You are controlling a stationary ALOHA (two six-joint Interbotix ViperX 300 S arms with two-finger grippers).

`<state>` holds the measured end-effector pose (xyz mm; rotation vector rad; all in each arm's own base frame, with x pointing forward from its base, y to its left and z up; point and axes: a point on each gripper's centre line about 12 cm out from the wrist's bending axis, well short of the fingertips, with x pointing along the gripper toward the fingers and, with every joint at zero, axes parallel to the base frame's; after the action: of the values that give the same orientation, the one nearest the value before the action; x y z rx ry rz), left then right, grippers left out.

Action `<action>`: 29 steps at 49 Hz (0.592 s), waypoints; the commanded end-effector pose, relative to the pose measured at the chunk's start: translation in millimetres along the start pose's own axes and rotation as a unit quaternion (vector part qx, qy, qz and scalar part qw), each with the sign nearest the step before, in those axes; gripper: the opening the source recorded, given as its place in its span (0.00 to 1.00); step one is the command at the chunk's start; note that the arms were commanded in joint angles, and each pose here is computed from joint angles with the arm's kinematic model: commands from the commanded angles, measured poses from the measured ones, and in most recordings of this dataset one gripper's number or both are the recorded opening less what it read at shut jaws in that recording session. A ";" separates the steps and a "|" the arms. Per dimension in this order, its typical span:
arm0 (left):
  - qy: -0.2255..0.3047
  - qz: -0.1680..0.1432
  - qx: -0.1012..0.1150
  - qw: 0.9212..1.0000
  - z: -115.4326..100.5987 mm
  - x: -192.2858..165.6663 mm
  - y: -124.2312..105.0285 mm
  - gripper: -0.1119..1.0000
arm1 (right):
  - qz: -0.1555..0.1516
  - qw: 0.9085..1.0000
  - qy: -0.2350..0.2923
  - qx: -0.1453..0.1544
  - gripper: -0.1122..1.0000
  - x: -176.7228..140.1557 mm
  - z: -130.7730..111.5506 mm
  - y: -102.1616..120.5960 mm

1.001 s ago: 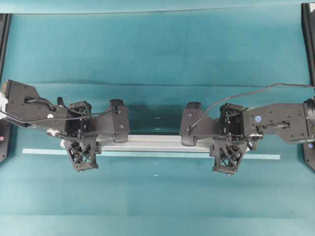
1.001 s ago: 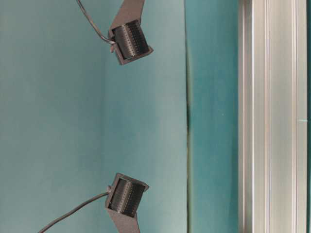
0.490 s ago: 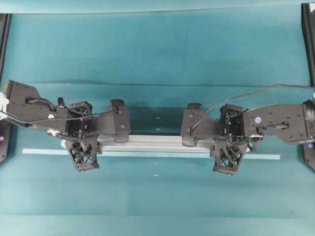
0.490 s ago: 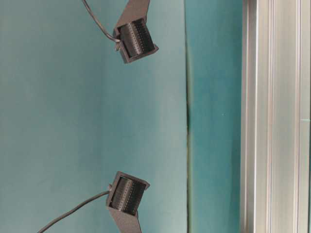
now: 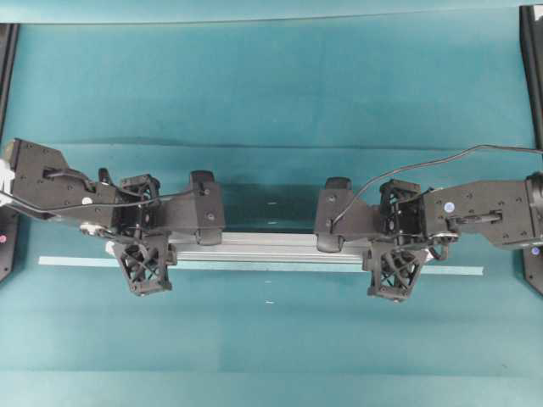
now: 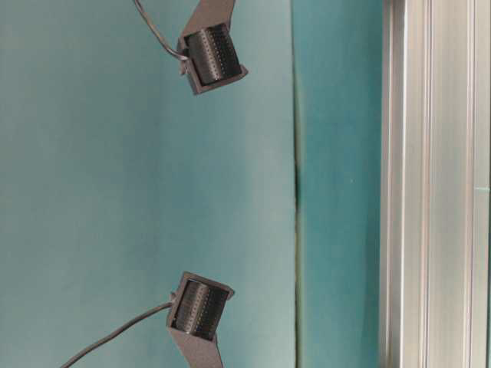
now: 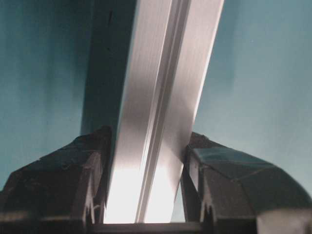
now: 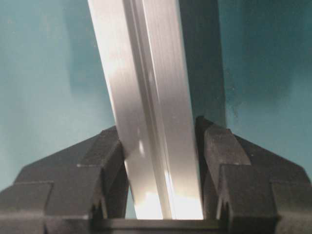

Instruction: Lift the metal rail with both hands and move it towards you.

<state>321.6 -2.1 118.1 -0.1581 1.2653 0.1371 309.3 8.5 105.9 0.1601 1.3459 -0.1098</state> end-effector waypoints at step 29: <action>-0.051 -0.016 -0.035 0.998 11.5 2.2 -2.7 0.43 | 0.011 0.999 -0.001 0.038 0.77 6.3 2.3 -0.1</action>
<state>328.5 -3.5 118.6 -0.1744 1.1888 0.1330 310.1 5.8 100.5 0.2308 1.3454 -0.1473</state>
